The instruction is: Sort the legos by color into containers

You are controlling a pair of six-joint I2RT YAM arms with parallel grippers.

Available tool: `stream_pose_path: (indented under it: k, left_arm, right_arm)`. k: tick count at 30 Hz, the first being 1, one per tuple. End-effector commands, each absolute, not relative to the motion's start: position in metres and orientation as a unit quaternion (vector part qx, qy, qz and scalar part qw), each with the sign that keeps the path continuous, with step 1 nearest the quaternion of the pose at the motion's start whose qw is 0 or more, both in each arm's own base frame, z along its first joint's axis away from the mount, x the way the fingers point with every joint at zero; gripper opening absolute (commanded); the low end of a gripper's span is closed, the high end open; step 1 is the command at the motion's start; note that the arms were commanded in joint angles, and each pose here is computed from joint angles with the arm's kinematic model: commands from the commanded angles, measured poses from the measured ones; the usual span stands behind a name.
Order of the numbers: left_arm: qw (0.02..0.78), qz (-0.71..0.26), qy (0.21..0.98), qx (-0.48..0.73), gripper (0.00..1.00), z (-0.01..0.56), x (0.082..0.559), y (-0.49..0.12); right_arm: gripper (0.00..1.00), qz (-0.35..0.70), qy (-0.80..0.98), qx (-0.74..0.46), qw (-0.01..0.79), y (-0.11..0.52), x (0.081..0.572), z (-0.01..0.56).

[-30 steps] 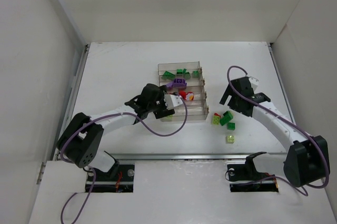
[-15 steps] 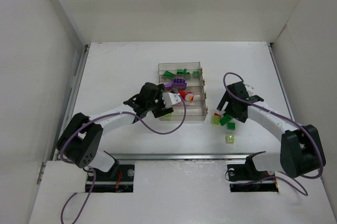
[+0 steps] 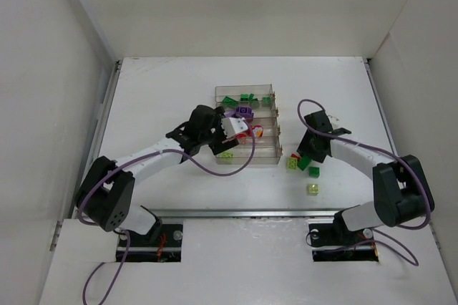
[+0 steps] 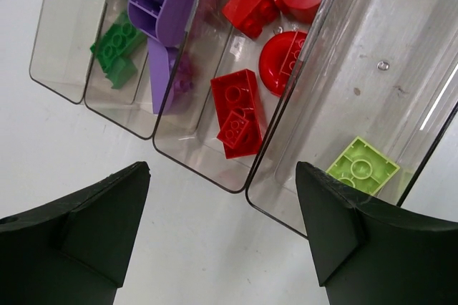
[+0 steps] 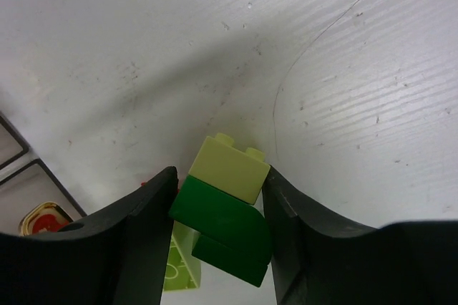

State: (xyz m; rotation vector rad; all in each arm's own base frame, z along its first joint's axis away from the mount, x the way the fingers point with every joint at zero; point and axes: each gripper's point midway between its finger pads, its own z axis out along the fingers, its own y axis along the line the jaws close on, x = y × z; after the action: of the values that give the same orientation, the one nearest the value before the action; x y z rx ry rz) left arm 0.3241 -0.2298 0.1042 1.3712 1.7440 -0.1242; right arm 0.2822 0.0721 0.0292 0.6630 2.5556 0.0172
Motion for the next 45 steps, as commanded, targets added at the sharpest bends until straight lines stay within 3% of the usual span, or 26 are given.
stream_pose_path:
  k: [1, 7, 13, 16, 23, 28, 33, 39, 45]
  left_arm:
    - [0.481, -0.071, 0.690, 0.536, 0.80, 0.142, 0.329, -0.240]
    - [0.479, -0.084, 0.687, 0.539, 0.80, 0.149, 0.326, -0.247]
    - [0.499, -0.133, 0.666, 0.538, 0.80, 0.186, 0.323, -0.267]
    - [0.509, -0.159, 0.644, 0.548, 0.80, 0.204, 0.316, -0.280]
    - [0.578, -0.238, 0.534, 0.570, 0.79, 0.270, 0.295, -0.320]
    - [0.620, -0.285, 0.470, 0.560, 0.82, 0.307, 0.285, -0.352]
    - [0.610, -0.301, 0.465, 0.567, 0.82, 0.295, 0.284, -0.375]
    - [0.610, -0.292, 0.475, 0.563, 0.62, 0.291, 0.289, -0.378]
    - [0.627, -0.276, 0.487, 0.542, 0.51, 0.300, 0.300, -0.375]
  right_arm:
    - [0.33, 0.021, 0.931, 0.239, 0.275, 0.077, 0.298, 0.042]
    - [0.00, 0.008, 0.923, 0.217, 0.318, 0.070, 0.313, 0.077]
    - [0.00, 0.031, 0.882, 0.230, 0.409, 0.064, 0.328, 0.163]
    - [0.00, 0.098, 0.849, 0.263, 0.447, 0.076, 0.332, 0.209]
    - [0.00, 0.303, 0.762, 0.313, 0.479, 0.135, 0.342, 0.286]
    - [0.00, 0.351, 0.740, 0.309, 0.483, 0.179, 0.349, 0.315]
    - [0.00, 0.379, 0.733, 0.291, 0.483, 0.212, 0.352, 0.340]
    - [0.00, 0.384, 0.739, 0.286, 0.474, 0.224, 0.347, 0.336]
    - [0.00, 0.383, 0.744, 0.286, 0.467, 0.228, 0.346, 0.328]
